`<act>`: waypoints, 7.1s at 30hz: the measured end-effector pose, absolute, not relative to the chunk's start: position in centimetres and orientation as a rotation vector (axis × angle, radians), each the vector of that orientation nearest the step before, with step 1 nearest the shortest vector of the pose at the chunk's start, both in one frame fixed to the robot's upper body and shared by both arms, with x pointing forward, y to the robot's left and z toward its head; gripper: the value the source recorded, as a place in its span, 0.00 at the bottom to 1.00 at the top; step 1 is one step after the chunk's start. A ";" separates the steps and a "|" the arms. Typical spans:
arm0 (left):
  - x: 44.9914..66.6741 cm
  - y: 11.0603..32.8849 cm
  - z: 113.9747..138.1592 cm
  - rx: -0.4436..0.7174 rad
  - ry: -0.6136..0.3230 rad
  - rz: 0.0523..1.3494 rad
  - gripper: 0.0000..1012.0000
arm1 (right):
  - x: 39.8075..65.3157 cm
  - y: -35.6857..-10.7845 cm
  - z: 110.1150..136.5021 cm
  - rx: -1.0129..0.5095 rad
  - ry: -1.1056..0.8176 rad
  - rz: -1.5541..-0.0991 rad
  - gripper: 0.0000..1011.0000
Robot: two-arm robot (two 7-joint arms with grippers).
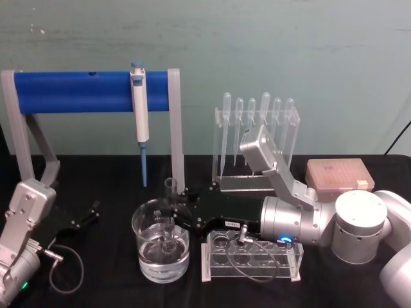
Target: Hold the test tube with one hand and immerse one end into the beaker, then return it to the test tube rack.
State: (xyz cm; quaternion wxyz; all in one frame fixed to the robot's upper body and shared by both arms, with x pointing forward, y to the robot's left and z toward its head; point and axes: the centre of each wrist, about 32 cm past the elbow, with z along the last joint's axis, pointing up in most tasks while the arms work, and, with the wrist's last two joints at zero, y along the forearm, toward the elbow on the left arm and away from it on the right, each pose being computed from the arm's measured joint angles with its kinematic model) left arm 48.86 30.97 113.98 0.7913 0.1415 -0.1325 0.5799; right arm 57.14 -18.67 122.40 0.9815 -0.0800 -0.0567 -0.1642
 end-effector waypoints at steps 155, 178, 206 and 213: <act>48.9 31.0 114.0 0.304 -0.285 1.248 0.99 | 49.1 -28.1 123.1 -0.131 -0.127 -0.611 0.22; 48.9 31.0 114.0 0.304 -0.285 1.248 0.99 | 49.1 -28.1 121.7 -0.155 -0.124 -0.615 0.22; 48.9 31.0 114.0 0.304 -0.285 1.248 0.99 | 49.3 -28.2 120.3 -0.171 -0.105 -0.618 0.22; 48.9 31.0 114.0 0.305 -0.285 1.248 0.99 | 49.4 -28.1 120.0 -0.169 -0.097 -0.618 0.22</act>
